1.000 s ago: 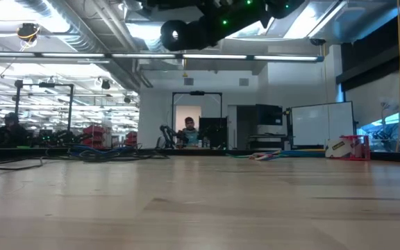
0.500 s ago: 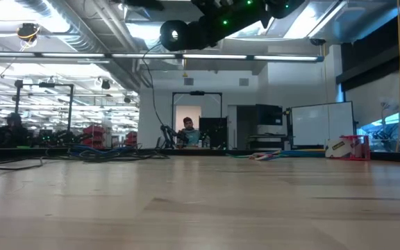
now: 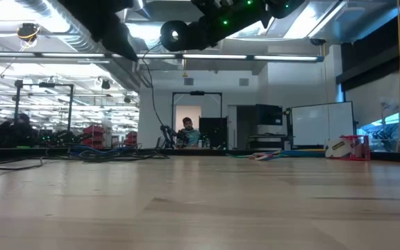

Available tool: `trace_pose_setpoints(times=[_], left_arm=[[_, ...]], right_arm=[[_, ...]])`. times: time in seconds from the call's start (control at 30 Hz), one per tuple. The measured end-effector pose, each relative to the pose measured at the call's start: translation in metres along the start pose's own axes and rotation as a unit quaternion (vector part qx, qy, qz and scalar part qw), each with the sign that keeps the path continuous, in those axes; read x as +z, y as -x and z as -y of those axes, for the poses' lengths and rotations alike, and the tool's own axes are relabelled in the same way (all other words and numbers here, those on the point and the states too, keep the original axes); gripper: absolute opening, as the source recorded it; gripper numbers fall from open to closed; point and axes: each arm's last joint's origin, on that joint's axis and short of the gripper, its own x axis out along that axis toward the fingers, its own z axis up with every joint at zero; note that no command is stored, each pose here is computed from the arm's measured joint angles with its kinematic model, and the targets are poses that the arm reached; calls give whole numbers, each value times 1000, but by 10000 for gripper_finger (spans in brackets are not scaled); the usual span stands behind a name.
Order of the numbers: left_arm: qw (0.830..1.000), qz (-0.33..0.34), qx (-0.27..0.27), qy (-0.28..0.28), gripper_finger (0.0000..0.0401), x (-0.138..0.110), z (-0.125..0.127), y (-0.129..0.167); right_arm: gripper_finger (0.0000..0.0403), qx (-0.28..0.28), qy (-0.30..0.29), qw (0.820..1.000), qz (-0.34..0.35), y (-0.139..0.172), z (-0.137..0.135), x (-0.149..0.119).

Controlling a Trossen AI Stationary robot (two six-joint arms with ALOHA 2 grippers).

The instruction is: Coiling cords

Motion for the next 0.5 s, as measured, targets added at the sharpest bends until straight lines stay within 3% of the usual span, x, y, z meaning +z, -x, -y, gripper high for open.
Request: trace_pose_setpoints(times=[0.2,0.33,0.5], left_arm=[[995,78,15,56,152,-34,-10,-5],[974,179,-57,124,145,-51,-17,-12],[961,194,-106,168,143,-68,-19,-30]], right_arm=[[6,1,3,1000,-6,0,-1,-1],[4,0,5,1000,-3,0,0,0],[5,-4,6,1000,3,0,1,1]])
